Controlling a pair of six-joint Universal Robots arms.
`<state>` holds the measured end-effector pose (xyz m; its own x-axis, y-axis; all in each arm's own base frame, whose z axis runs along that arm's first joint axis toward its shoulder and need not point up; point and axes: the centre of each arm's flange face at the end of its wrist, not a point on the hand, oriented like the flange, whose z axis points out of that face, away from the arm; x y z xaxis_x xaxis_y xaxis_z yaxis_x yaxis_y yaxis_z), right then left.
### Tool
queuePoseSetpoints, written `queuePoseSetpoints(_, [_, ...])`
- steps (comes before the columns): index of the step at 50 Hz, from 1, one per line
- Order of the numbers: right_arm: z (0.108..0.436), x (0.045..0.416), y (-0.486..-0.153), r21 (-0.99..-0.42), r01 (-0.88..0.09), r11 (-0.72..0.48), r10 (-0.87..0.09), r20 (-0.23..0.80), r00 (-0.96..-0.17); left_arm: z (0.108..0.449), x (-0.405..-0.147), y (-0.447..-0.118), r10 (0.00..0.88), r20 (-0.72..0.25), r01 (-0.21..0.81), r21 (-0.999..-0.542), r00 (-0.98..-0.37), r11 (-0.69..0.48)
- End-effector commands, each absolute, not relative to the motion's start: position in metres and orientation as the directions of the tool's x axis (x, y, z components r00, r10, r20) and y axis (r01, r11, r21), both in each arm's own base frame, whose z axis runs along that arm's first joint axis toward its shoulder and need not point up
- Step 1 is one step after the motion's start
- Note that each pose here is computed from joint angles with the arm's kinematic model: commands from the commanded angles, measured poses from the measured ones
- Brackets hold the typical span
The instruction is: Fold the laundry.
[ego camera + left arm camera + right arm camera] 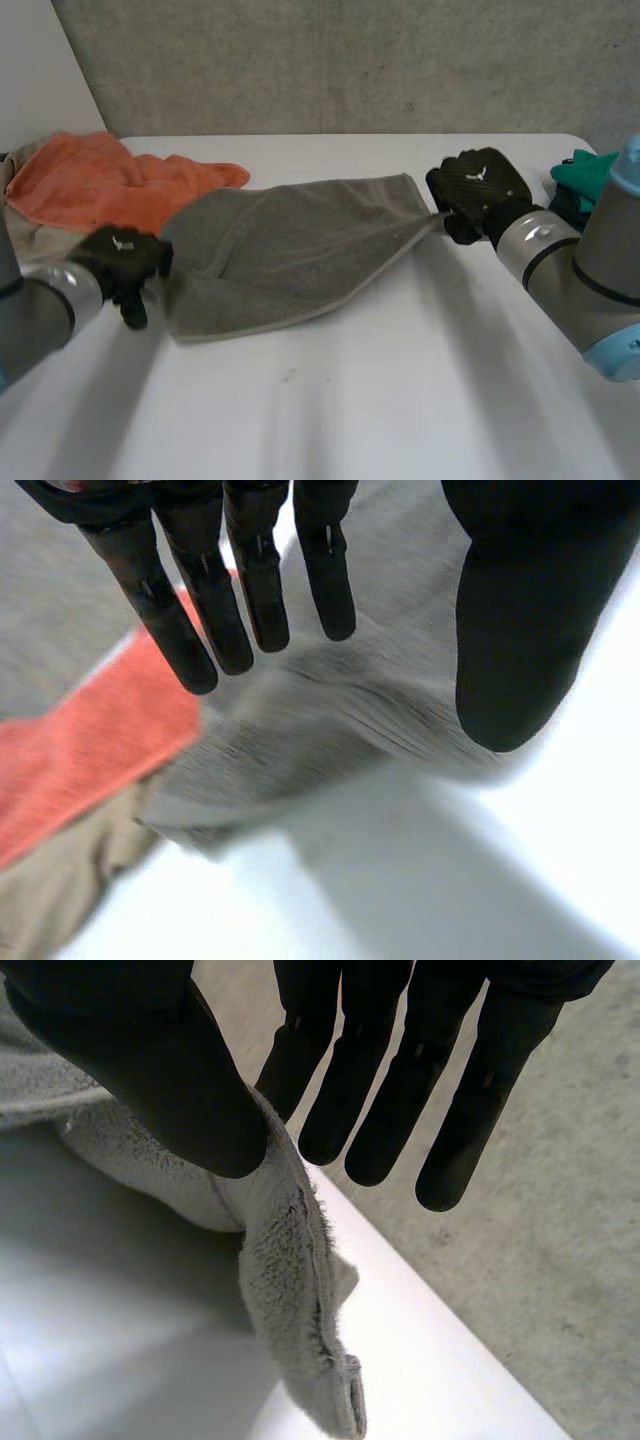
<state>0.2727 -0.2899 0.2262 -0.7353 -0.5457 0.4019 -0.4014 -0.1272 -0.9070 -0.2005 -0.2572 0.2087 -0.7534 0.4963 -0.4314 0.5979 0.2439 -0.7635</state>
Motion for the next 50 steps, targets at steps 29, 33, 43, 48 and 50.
queuePoseSetpoints(29, [0.318, 0.277, -0.259, -0.941, -0.262, -0.213, -0.537, 0.337, -0.774, 0.126, -0.242, -0.282, 0.558, -0.446, 0.646, -0.727, -0.700, 0.230])
queuePoseSetpoints(33, [0.315, 0.274, -0.262, -0.942, -0.267, -0.205, -0.531, 0.336, -0.778, 0.130, -0.244, -0.286, 0.548, -0.448, 0.634, -0.744, -0.707, 0.210])
queuePoseSetpoints(43, [0.320, 0.260, -0.274, -0.935, -0.287, -0.208, -0.489, 0.353, -0.797, 0.154, -0.242, -0.291, 0.513, -0.460, 0.608, -0.777, -0.724, 0.162])
queuePoseSetpoints(48, [0.333, 0.245, -0.274, -0.882, -0.398, -0.253, -0.425, 0.471, -0.773, 0.220, -0.231, -0.278, 0.471, -0.457, 0.562, -0.821, -0.755, 0.105])
queuePoseSetpoints(50, [0.340, 0.240, -0.274, -0.856, -0.436, -0.277, -0.398, 0.515, -0.759, 0.250, -0.227, -0.270, 0.450, -0.457, 0.538, -0.840, -0.767, 0.064])
